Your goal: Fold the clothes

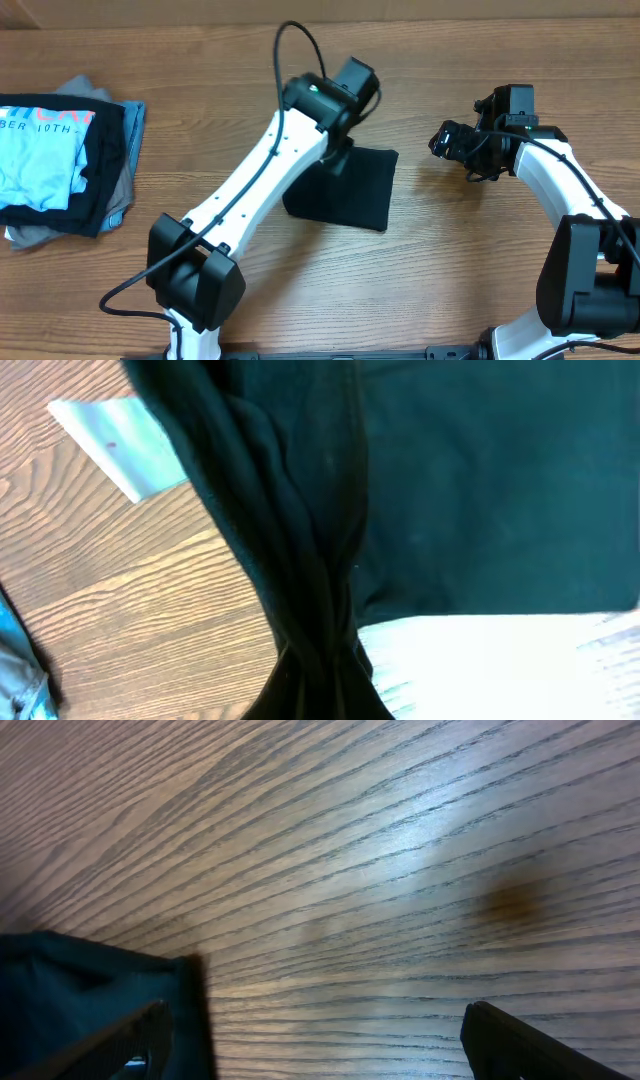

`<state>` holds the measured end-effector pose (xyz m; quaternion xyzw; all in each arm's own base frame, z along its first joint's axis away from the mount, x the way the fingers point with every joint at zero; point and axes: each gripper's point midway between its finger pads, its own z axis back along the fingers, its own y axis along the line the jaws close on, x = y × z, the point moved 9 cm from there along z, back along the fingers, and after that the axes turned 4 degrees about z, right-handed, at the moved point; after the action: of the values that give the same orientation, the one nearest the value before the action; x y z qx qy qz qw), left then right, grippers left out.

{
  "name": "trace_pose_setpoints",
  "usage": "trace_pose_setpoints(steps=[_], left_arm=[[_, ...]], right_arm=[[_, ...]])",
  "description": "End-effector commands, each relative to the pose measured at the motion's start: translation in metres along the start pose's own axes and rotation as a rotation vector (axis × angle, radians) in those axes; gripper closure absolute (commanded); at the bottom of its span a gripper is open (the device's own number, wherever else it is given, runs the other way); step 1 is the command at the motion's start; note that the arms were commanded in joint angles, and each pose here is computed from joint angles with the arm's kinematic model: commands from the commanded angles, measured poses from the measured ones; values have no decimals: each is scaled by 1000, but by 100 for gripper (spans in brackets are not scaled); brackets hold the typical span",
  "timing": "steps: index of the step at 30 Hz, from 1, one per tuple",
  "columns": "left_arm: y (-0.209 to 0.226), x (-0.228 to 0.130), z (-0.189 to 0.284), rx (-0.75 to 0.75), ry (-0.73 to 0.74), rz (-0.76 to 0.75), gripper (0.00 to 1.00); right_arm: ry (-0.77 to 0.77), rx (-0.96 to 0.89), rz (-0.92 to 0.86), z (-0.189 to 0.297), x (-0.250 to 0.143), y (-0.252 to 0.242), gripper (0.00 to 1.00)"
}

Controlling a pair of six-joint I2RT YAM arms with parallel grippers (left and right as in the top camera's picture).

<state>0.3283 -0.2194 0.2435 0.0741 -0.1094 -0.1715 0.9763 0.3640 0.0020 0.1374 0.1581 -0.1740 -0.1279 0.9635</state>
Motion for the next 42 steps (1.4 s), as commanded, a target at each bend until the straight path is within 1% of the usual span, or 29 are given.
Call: trace_pose_setpoints(steps=[1,5,11,17,30,34,35,38,42], left_arm=[[-15,0,10,4,-39,-35,96],[-25,-3,11,-8,-39,-59,96],[-41,-6,-1,-72,-27,-76,96],[-62,-1,0,-145,-86,-98,96],[-94,-13,6,-169,-101,-176,96],[-98,-15,-4,-169,-98,-181,96],[-98,-16,-8,-169,-98,-181,93],[-102,-18,-20,-171,-100,-182,91],[-104,-22,-30,-179,-90,-180,90]], right_arm=[[-15,14,2,3,4,3,4],[-15,14,2,3,4,3,4],[-15,14,2,3,4,3,4],[-15,14,2,3,4,3,4],[-15,14,3,3,4,3,4],[-14,14,2,3,4,3,4],[-14,14,3,3,4,3,4],[-15,14,3,3,4,3,4],[-15,14,3,3,4,3,4]])
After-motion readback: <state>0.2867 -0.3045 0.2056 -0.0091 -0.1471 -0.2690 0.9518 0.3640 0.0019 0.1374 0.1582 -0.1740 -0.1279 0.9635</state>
